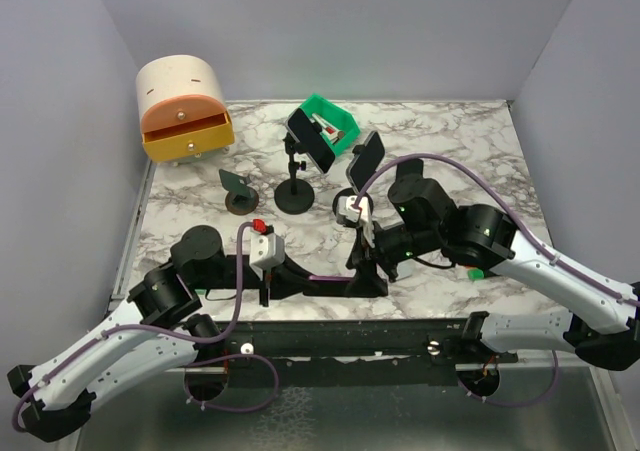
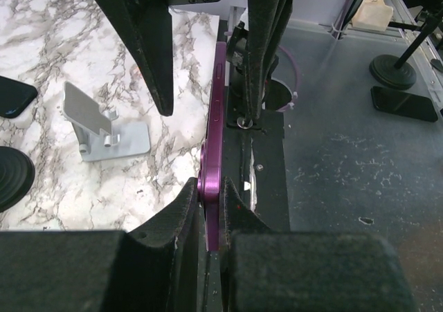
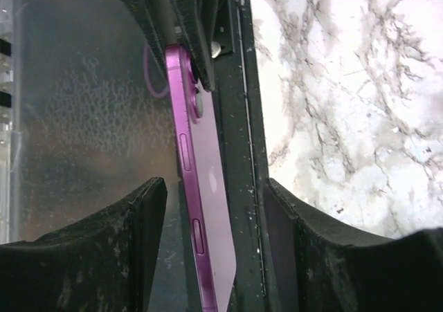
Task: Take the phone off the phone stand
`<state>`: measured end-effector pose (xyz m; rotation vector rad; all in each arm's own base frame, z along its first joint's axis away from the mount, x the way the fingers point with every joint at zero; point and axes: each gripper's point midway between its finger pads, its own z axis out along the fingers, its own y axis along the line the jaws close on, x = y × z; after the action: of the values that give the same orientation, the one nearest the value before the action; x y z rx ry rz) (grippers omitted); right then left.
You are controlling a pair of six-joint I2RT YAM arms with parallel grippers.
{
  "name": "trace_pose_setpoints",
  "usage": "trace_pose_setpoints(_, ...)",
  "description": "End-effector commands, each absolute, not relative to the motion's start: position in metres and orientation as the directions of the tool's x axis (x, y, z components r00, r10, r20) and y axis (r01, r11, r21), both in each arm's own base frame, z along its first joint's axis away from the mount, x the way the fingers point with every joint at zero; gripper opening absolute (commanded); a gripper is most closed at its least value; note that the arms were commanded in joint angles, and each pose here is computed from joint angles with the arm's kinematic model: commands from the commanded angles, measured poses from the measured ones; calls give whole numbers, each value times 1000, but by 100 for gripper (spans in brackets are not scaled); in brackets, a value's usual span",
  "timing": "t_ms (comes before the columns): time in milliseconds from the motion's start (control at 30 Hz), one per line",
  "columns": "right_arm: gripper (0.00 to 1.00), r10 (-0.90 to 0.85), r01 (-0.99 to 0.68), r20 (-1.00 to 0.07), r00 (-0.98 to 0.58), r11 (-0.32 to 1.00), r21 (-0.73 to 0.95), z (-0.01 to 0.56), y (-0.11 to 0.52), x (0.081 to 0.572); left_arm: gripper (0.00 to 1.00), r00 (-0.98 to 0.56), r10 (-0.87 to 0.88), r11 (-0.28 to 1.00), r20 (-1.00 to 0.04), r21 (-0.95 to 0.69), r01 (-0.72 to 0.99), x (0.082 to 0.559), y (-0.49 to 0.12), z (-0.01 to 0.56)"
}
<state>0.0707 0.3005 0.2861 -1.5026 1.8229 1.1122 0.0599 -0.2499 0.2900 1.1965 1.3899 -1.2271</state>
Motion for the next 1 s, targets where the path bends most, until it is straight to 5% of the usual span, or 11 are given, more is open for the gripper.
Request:
trace_pose_setpoints(0, 65, -553, -974, -801, -228, 125, 191, 276, 293, 85, 0, -93, 16, 5, -996, -93, 996, 55, -252, 325)
trace_pose_setpoints(333, 60, -555, -982, -811, -185, 143, 126, 270, 288, 91, 0, -140, 7, 14, -990, -140, 990, 56, -254, 328)
trace_pose_setpoints(667, 30, -544, -986, -822, -168, 95, 139, 272, 288, 82, 0, -152, -3, -4, -988, -152, 988, 55, -257, 329)
trace_pose_setpoints(800, 2, -534, -987, -830, -162, 73, 145, 272, 289, 79, 0, -144, -19, 7, -989, -144, 990, 57, -257, 330)
trace_pose_setpoints(967, 0, -515, -987, -843, -157, 56, 150, 276, 289, 75, 44, -122, -54, 41, -991, -124, 991, 61, -254, 333)
